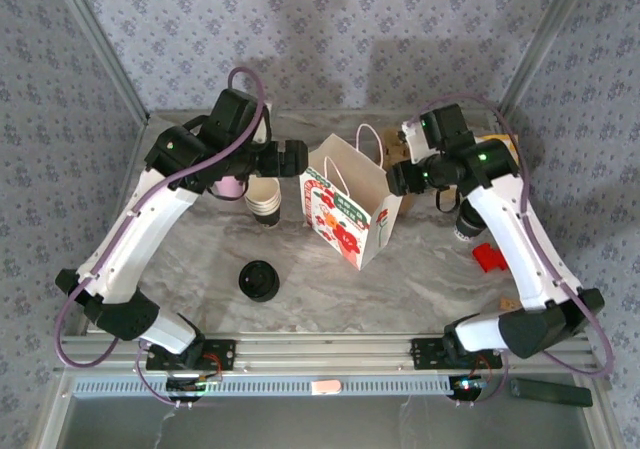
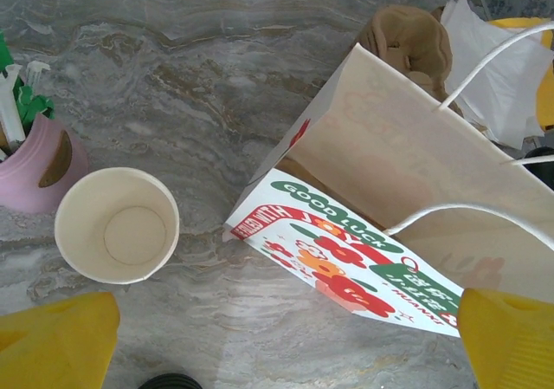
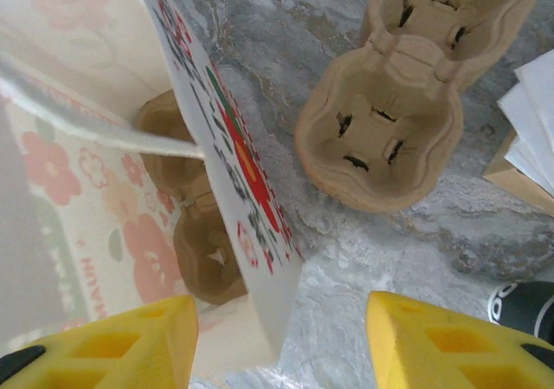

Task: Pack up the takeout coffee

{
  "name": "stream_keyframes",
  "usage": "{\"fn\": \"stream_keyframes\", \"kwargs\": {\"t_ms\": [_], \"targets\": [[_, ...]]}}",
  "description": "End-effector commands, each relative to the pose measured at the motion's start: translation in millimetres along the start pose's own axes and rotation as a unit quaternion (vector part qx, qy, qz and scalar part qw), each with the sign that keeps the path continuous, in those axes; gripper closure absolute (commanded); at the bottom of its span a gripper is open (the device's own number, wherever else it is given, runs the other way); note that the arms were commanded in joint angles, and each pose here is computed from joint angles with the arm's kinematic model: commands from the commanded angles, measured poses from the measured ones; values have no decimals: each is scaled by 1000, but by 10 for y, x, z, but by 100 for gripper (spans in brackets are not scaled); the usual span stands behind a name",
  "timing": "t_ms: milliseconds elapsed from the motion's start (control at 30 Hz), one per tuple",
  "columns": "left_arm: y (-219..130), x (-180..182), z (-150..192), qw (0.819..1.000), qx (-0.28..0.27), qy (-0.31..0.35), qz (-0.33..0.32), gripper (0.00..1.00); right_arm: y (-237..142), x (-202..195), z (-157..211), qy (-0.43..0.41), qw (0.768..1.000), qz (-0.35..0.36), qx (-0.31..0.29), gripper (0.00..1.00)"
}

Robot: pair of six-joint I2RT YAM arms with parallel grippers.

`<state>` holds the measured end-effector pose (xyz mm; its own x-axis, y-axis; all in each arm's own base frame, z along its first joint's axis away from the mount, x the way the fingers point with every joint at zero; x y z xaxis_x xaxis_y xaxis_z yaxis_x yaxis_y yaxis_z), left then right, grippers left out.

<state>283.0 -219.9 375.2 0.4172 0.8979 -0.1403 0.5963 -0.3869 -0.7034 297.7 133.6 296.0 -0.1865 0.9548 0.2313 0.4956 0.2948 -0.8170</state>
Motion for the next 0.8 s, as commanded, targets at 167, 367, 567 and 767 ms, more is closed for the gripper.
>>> {"fn": "stream_keyframes", "kwargs": {"t_ms": [167,367,567,767], "targets": [[-40,-10,-23,1000,-8,3,14,0,211,114,-152,-30,999,-37,-2,47],[-65,2,-64,1000,-18,4,13,0,-241,182,-274,-4,998,-47,-42,44],[-71,72,-94,999,-36,18,-7,0,-672,-221,-152,127,990,36,-51,39],[-8,113,-67,998,-50,35,-16,0,-852,-1082,151,341,924,170,-21,36]]}}
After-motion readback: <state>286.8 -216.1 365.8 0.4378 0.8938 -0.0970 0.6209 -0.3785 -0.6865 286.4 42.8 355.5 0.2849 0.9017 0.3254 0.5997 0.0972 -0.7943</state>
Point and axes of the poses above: each hand's point on the last joint's axis, 136 mm out from that joint toward the fingers, its own y axis out along the fingers, its own x axis along the line the jaws close on, z = x × y, the point moved 1 cm from there along -y, back along the fingers, and after that the axes turned 14 degrees about y, right-handed, at the moved point
